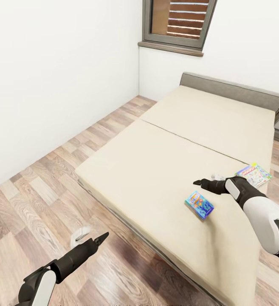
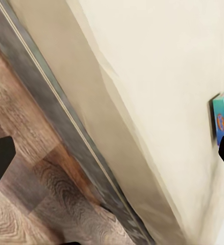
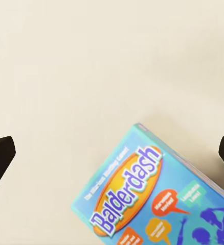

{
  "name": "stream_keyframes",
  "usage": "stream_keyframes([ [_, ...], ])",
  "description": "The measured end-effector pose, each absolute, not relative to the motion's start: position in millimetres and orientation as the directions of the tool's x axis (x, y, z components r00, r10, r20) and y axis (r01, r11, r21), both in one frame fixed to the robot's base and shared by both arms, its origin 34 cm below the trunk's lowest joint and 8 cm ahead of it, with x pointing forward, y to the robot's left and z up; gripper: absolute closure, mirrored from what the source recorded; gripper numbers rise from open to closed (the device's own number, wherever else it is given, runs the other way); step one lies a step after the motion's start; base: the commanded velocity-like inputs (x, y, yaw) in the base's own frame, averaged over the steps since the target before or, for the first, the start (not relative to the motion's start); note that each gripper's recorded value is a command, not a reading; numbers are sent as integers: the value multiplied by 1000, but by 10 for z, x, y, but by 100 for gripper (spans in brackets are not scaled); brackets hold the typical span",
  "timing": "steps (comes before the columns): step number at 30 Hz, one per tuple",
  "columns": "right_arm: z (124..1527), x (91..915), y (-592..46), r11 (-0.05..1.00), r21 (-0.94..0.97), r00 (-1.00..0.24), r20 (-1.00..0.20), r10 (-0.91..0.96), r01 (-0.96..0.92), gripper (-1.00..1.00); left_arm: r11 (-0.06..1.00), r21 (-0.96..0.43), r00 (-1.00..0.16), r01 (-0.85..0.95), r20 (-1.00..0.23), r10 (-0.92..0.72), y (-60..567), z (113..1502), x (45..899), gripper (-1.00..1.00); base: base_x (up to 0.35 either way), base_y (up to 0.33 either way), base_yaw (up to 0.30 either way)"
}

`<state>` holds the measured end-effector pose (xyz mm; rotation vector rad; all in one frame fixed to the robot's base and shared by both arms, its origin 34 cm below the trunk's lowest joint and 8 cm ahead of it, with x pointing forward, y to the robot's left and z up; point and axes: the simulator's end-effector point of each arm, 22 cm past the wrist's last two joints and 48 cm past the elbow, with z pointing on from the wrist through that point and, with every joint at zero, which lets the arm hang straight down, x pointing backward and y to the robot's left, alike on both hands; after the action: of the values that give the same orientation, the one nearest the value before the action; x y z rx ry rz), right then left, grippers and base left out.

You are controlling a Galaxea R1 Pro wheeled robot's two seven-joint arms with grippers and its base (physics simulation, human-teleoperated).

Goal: Put all the toys in the child's room - the three board games (two on the bed and one on the table), the two jigsaw puzzles on the table, and the tennis ball on the table - inside the toy box on the table in the child's room.

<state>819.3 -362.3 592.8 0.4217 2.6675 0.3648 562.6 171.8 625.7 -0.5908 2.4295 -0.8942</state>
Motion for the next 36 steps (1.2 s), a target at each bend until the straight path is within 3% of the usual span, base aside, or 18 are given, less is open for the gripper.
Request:
stream_keyframes([
  [36,5541,8048,-3668,919,300,-884,-311,348,256,-100,695,-668,-806,-266,-240,-540,1722,6008,5501,-100,0,0,0],
])
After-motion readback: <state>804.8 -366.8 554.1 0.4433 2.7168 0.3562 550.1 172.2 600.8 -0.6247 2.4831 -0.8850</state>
